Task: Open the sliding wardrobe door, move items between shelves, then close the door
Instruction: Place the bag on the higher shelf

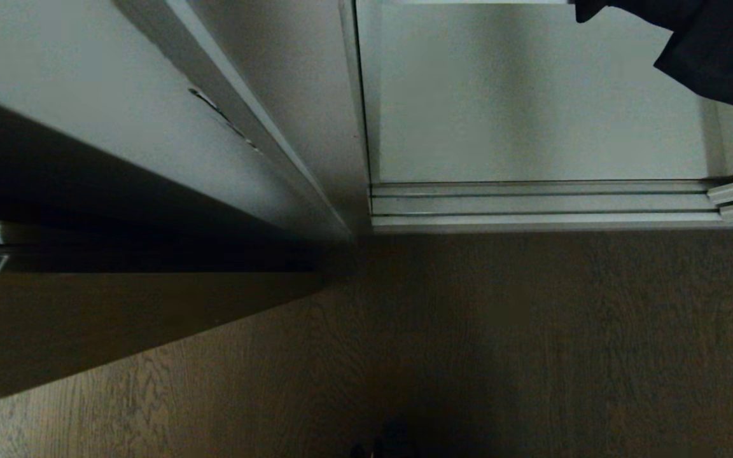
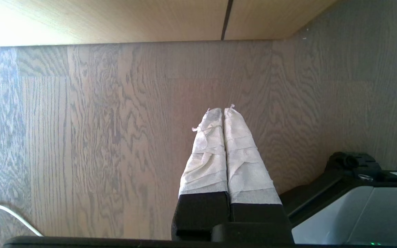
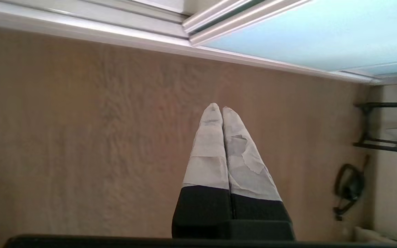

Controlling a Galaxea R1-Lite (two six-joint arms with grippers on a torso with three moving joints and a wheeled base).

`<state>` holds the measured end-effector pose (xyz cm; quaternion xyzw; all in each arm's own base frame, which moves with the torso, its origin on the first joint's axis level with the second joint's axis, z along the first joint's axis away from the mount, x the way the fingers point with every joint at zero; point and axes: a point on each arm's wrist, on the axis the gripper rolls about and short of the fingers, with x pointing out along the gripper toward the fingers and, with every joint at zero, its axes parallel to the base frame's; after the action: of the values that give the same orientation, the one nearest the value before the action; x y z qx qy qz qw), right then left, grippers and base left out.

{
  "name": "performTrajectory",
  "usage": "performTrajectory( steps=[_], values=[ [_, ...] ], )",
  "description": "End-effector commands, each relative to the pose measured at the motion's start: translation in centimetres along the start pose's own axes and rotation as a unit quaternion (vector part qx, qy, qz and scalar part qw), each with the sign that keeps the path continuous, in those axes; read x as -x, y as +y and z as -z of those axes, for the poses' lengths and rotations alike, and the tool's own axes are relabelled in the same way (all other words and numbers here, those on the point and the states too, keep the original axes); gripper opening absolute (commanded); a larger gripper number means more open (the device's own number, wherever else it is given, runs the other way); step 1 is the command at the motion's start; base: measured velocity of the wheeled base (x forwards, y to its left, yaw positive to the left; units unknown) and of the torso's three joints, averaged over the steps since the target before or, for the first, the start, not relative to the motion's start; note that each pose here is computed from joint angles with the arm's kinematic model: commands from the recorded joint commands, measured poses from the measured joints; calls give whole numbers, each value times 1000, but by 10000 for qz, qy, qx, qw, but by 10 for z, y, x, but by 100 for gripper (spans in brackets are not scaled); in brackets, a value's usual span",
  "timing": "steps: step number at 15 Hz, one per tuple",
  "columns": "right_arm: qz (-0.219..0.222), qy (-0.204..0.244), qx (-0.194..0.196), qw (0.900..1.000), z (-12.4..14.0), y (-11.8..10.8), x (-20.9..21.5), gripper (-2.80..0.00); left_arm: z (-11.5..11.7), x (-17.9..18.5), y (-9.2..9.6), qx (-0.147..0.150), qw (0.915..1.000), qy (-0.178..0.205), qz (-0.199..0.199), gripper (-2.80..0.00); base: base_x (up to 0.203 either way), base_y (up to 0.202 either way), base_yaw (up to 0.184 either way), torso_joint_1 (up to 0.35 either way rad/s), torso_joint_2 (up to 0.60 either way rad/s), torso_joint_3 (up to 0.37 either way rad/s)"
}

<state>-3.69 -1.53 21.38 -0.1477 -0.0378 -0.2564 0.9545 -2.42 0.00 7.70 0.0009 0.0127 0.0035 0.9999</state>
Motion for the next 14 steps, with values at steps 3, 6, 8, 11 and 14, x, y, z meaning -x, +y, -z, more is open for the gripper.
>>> performTrajectory(
  steps=[3,6,8,11,14],
  values=[
    [-360,139,226,9990,0,6,-10,-280,0,0,0,1,10000,-4,-4,-280,0,0,0,0,0,0],
    [-447,105,217,9987,-32,4,-25,-280,0,0,0,1,10000,3,-4,-280,0,0,0,0,0,0],
    [-729,-23,248,9970,-48,4,-31,-280,0,0,0,1,10000,-4,-4,-280,0,0,0,0,0,0],
    [-1033,-173,460,9934,-59,5,-35,-280,0,0,0,1,10000,-4,-4,-280,0,0,0,0,0,0],
    [-1404,-384,766,9864,-62,8,-37,-280,0,0,0,1,10000,-4,-4,-280,0,0,0,0,0,0]
  ],
)
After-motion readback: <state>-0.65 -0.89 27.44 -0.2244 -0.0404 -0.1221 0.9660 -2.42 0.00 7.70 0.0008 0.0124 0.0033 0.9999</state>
